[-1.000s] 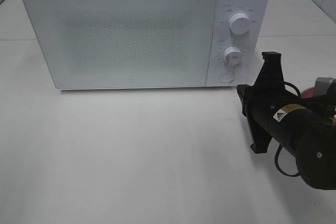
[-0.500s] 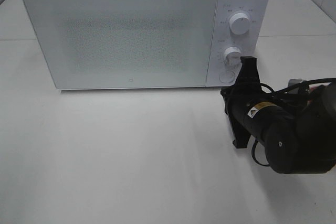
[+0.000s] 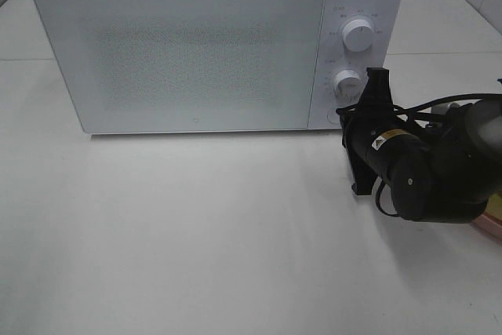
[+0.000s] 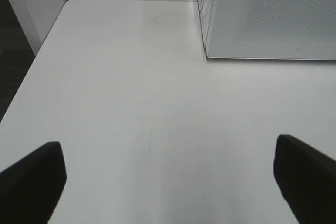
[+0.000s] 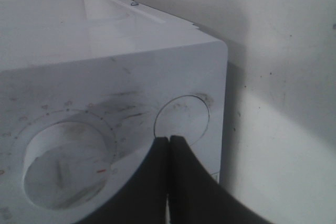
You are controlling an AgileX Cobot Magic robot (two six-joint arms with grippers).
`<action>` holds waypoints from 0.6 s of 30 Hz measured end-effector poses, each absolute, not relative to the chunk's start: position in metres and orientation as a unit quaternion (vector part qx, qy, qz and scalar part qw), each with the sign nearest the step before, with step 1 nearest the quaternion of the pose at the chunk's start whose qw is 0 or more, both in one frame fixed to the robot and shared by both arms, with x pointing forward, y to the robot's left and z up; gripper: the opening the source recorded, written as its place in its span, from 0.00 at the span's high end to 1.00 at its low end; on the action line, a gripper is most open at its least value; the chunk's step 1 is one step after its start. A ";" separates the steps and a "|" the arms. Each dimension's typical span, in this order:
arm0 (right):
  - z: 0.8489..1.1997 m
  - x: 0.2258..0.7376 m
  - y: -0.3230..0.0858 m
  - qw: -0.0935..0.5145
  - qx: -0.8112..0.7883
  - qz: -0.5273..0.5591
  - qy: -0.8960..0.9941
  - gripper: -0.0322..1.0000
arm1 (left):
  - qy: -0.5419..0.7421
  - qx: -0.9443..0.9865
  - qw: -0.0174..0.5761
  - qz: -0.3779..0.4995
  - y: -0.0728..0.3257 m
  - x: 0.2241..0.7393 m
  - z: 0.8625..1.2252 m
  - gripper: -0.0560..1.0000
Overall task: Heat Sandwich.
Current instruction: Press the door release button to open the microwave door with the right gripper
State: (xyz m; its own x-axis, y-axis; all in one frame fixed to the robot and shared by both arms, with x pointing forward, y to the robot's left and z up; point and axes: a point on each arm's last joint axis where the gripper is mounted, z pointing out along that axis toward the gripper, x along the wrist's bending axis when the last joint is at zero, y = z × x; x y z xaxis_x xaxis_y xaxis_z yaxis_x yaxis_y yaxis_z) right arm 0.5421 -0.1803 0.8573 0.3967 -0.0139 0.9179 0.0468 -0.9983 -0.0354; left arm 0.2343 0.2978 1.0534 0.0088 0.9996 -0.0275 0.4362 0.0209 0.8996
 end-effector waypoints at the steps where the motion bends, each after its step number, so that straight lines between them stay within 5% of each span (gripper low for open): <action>1: 0.856 0.543 -0.181 0.028 -0.835 -0.549 -0.010 0.95 | 0.602 0.597 0.385 0.366 0.298 0.234 1.053 0.01; 18: 0.842 0.565 -0.173 0.028 -0.835 -0.549 -0.006 0.95 | 0.602 0.597 0.385 0.366 0.298 0.234 1.053 0.01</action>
